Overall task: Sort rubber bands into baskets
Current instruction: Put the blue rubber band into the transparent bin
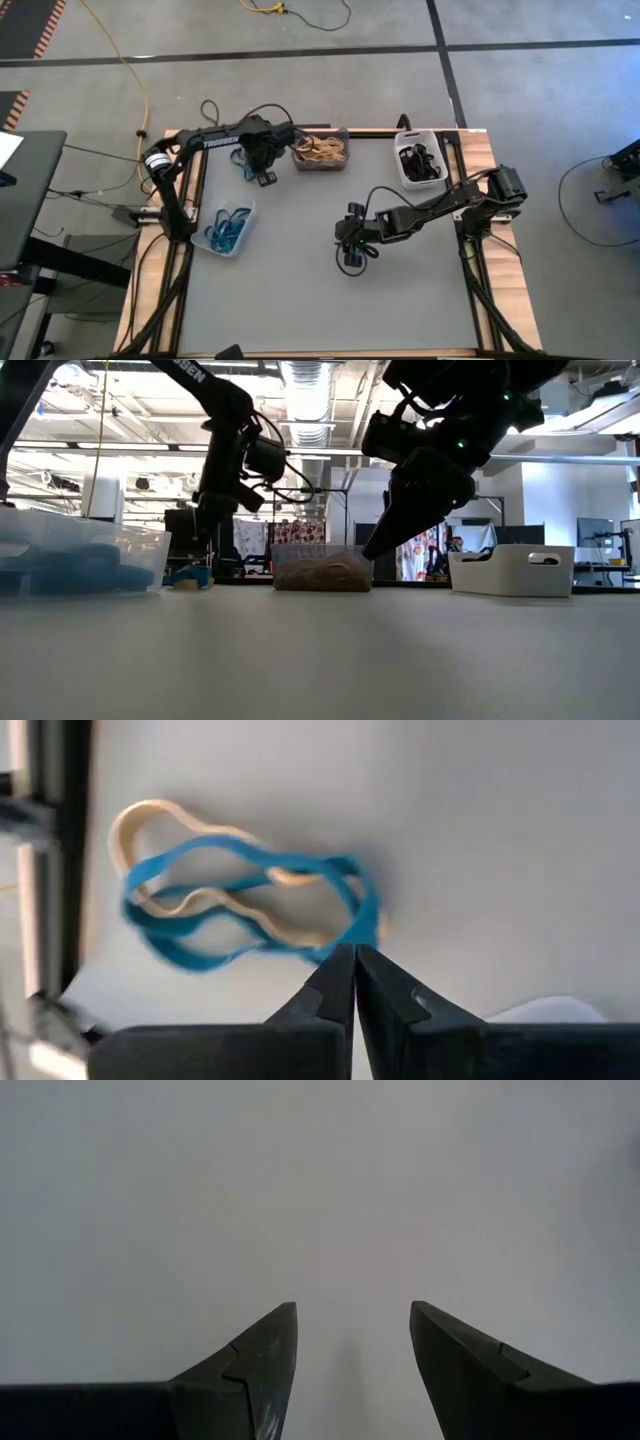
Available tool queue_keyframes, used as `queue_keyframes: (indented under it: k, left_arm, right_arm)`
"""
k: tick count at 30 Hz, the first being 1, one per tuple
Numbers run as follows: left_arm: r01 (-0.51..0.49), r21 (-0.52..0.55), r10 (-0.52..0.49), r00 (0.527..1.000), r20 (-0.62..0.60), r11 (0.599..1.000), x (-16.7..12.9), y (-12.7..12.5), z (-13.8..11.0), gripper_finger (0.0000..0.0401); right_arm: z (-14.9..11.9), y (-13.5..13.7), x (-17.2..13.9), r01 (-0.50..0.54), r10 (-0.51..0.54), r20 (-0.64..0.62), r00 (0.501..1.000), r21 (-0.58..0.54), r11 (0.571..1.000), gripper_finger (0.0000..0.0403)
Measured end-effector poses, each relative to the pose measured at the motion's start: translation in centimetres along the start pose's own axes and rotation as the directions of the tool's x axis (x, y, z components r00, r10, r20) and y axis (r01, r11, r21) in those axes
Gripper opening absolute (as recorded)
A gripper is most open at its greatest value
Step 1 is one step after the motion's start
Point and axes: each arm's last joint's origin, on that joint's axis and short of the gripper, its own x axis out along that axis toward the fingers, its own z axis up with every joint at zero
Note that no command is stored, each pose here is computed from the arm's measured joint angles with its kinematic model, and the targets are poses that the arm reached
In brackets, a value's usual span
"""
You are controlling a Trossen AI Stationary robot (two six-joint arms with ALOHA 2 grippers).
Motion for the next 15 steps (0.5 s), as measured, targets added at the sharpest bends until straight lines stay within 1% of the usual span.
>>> queue_keyframes:
  k: [2, 4, 8, 11, 13, 15]
  left_arm:
    - [0.025, 0.018, -0.025, 1.0, 0.015, 1.0, 0.6, -0.2, 0.1, 0.0015]
    - [0.019, 0.027, -0.019, 1.0, 0.016, 0.999, 1.5, -0.4, -0.1, 0.0042]
    - [-0.007, 0.009, 0.007, 1.0, 0.005, 1.0, 2.8, -0.1, -0.4, 0.0122]
    - [0.029, 0.0, -0.029, 1.0, -0.007, 1.0, 3.3, 0.1, -0.7, 0.0177]
    - [0.035, -0.005, -0.035, 0.999, 0.0, 0.999, 3.4, 0.2, -0.6, 0.0198]
    - [0.021, -0.007, -0.021, 1.0, -0.004, 1.0, 3.4, 0.3, -0.7, 0.0204]
  right_arm:
    - [0.0, 0.0, 0.0, 0.0, 0.0, -0.001, 1.0, 0.0, 1.0, 0.0223]
    - [0.0, 0.0, 0.0, 0.001, -0.001, -0.002, 1.0, -0.001, 1.0, 0.0223]
    - [0.0, 0.0, 0.0, 0.001, -0.001, -0.003, 1.0, -0.004, 1.0, 0.0223]
    - [0.0, -0.2, 0.0, 0.007, -0.007, -0.003, 1.0, -0.001, 1.0, 0.0223]
    - [0.0, -0.3, 0.1, 0.01, -0.01, -0.003, 1.0, 0.003, 1.0, 0.0223]
    - [0.0, -0.5, 0.1, 0.016, -0.016, -0.003, 1.0, 0.007, 1.0, 0.0223]
